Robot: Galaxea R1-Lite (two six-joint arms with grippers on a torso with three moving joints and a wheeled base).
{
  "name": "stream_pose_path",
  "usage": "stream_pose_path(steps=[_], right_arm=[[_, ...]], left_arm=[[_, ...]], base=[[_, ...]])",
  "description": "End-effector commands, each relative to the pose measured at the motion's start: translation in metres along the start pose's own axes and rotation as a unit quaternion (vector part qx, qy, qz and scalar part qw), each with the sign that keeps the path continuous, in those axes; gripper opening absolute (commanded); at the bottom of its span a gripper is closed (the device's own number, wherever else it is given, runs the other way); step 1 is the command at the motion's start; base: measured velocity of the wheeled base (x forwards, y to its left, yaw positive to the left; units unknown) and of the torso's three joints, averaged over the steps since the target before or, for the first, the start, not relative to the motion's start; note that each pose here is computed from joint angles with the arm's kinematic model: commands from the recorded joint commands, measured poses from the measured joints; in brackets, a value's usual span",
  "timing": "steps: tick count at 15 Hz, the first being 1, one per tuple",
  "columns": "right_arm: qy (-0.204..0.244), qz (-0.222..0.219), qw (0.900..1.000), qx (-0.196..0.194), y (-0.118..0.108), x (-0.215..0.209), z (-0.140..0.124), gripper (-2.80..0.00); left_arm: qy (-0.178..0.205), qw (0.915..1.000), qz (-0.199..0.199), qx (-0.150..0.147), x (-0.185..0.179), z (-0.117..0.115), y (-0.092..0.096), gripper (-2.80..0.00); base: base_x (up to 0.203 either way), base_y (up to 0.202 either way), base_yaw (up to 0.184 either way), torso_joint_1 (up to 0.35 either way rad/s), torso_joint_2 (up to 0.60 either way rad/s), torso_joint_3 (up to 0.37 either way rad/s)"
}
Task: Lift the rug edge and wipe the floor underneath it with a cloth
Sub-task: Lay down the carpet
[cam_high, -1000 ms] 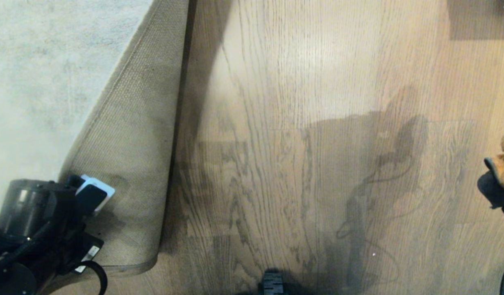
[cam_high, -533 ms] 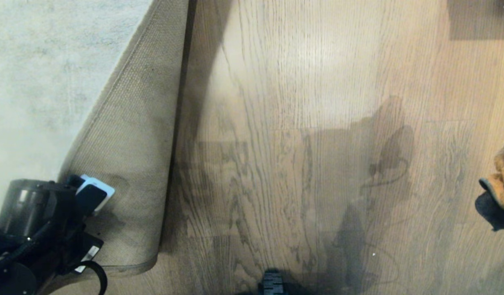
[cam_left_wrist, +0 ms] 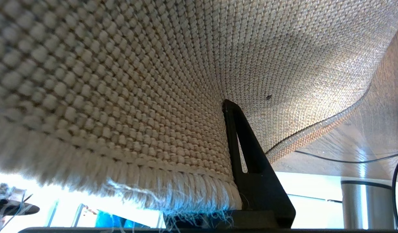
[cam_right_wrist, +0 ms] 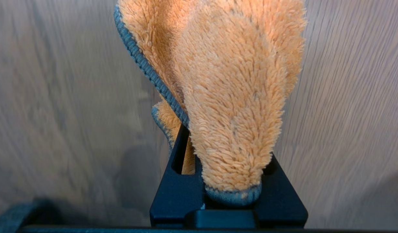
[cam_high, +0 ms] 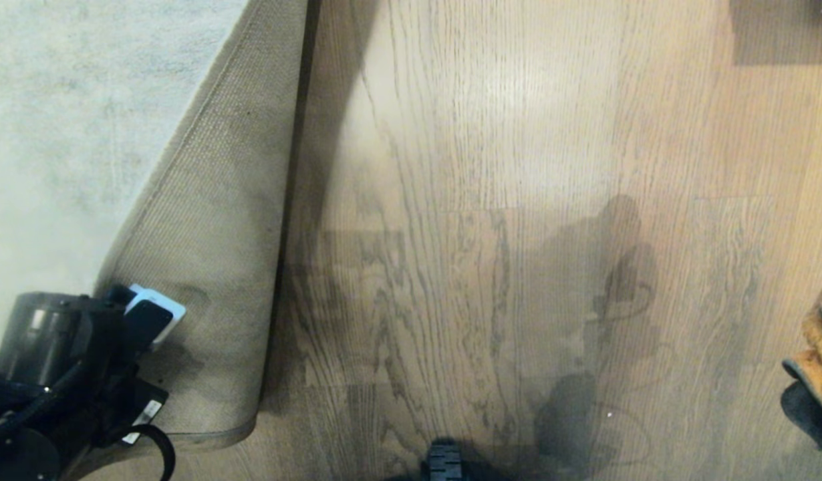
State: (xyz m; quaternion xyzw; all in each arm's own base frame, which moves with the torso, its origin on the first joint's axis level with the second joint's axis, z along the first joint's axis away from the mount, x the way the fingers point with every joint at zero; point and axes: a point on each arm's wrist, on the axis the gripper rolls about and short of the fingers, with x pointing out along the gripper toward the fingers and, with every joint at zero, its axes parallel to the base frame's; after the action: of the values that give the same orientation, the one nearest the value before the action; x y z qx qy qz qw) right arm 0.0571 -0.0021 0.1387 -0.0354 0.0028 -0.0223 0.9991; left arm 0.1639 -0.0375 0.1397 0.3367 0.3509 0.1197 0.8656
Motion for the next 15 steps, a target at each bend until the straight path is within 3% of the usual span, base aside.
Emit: stream_pose_path(steps=[1,10,15], right_arm=[[-0.023,0.010,1.000,-0.008,0.001,-0.026,-0.007,-2.80],[0.023,0.060,0.996,-0.058,0.005,-0.078,-0.063,-2.80],[0.015,0.062,0.996,-0.059,0.005,-0.082,-0.064,-2.80]], left_arm=[[0.000,1.0000,0.001,0.000,0.000,0.000,0.000,-2.80],[0.005,1.0000,-0.001,0.005,0.001,-0.004,-0.002,-2.80],[0.005,1.0000,-0.002,0.006,0.001,-0.003,-0.002,-2.80]], base=[[0.000,0.000,0.000,0.000,0.00,0.000],[0.000,0.000,0.000,0.000,0.00,0.000],[0.000,0.000,0.000,0.000,0.00,0.000]])
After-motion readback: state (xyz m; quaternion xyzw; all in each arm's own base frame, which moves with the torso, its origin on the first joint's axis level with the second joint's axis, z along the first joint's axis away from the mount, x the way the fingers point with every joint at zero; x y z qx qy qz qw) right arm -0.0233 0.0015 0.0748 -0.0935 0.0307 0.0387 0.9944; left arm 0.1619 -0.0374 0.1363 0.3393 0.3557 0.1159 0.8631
